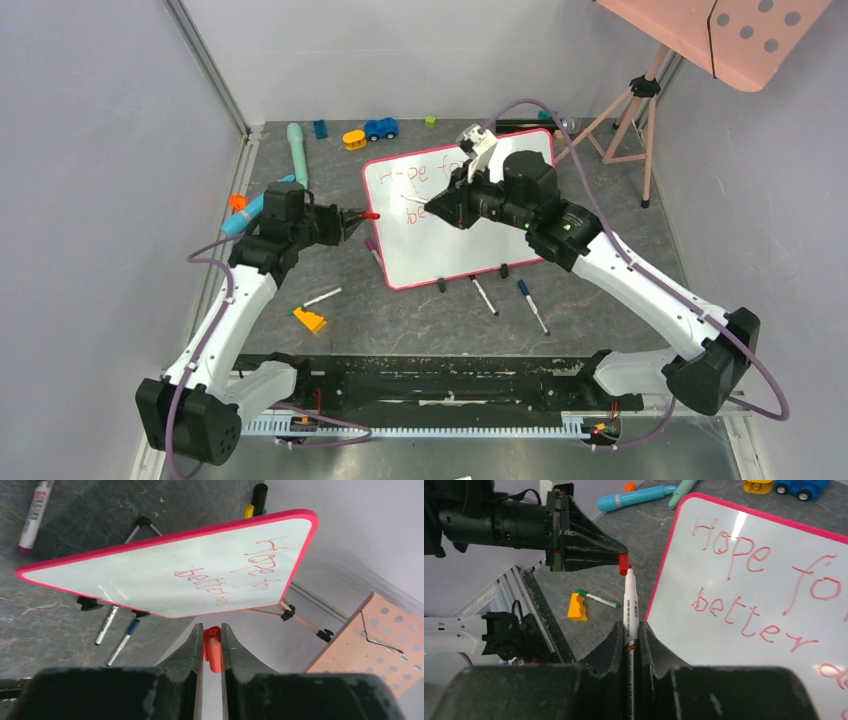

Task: Write a sentence on the whiteboard
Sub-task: Insert the whiteboard marker without the cap into the pen cap.

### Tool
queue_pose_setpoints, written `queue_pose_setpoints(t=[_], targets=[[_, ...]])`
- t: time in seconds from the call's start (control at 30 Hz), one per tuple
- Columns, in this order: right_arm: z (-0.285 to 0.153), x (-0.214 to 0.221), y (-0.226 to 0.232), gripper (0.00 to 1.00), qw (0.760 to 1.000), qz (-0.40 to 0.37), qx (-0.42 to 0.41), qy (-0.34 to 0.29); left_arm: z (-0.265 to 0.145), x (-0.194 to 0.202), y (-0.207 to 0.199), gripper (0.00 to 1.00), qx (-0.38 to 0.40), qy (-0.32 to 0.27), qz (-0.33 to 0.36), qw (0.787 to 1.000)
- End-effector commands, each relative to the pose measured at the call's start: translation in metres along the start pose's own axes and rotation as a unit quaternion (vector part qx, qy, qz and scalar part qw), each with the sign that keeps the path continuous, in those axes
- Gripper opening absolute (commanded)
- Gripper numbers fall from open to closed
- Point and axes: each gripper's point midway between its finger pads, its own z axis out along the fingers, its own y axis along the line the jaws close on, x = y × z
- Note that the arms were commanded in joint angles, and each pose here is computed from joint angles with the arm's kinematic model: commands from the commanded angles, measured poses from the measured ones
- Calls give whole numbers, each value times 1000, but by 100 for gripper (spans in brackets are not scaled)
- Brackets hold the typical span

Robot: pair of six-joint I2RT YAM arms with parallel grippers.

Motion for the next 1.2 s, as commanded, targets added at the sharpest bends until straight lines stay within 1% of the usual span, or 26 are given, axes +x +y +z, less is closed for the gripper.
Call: queue_pose_setpoints(t=[0.0,0.17,0.53,1.17], targets=[[7,-23,27,0,998,-28,-41,-27,-9,15,-38,2,45,30,-38,998],[11,-5,27,0,999,-37,-36,-3,-3,29,-45,2,44,52,-43,997],[15,2,14,0,999,-44,-3,17,-7,47,-49,2,47,94,-70,992],[18,-1,10,0,999,-46,7,14,-8,51,-36,2,27,107,-76,991]])
